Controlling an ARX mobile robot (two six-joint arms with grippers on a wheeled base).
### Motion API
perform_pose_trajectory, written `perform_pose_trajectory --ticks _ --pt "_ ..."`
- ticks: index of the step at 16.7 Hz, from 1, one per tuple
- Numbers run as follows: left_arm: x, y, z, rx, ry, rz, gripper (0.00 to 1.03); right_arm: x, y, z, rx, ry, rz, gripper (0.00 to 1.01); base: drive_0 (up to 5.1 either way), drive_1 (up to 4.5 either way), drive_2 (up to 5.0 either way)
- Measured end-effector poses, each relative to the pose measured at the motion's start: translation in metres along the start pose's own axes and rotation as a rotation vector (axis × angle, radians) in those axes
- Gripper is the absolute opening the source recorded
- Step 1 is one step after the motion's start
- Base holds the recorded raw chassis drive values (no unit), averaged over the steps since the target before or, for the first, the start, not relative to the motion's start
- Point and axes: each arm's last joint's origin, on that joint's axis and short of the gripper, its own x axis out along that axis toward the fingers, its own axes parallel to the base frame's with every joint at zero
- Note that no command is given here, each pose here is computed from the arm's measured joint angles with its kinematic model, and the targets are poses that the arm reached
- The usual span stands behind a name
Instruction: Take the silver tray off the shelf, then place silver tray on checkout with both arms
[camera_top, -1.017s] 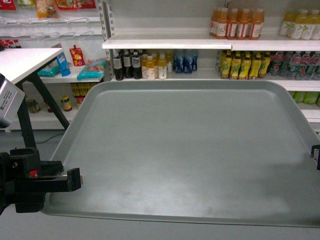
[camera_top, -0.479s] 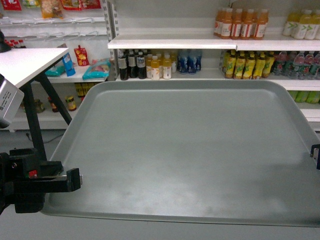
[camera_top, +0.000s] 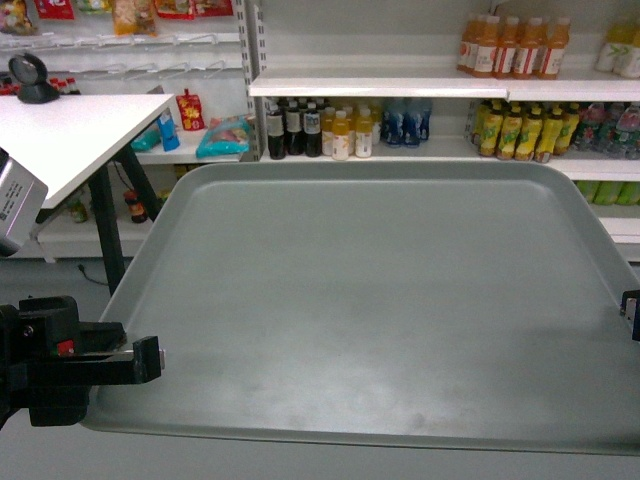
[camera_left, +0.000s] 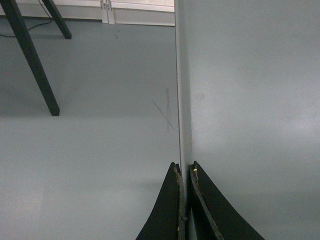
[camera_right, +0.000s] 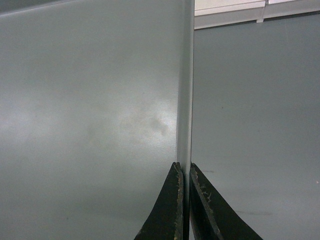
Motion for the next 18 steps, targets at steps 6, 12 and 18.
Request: perform_pose_trajectory --ticks 6,12,18 --pt "0.0001 0.0000 -0.0002 0.000 0.000 0.000 0.03 0.0000 0.0000 0.0000 0.000 0.000 0.000 0.02 -5.1 2.39 2.4" --pt "0.0001 0.0000 -0.0002 0.000 0.001 0.001 0.03 0.0000 0.0001 0.0005 0.000 -0.004 0.001 0.02 -5.0 2.43 2.4" --pt "0.0001 0.0000 -0.0001 0.000 0.000 0.000 0.03 0.0000 0.0000 0.0001 0.000 -0.001 0.000 0.02 -5.0 2.44 2.4"
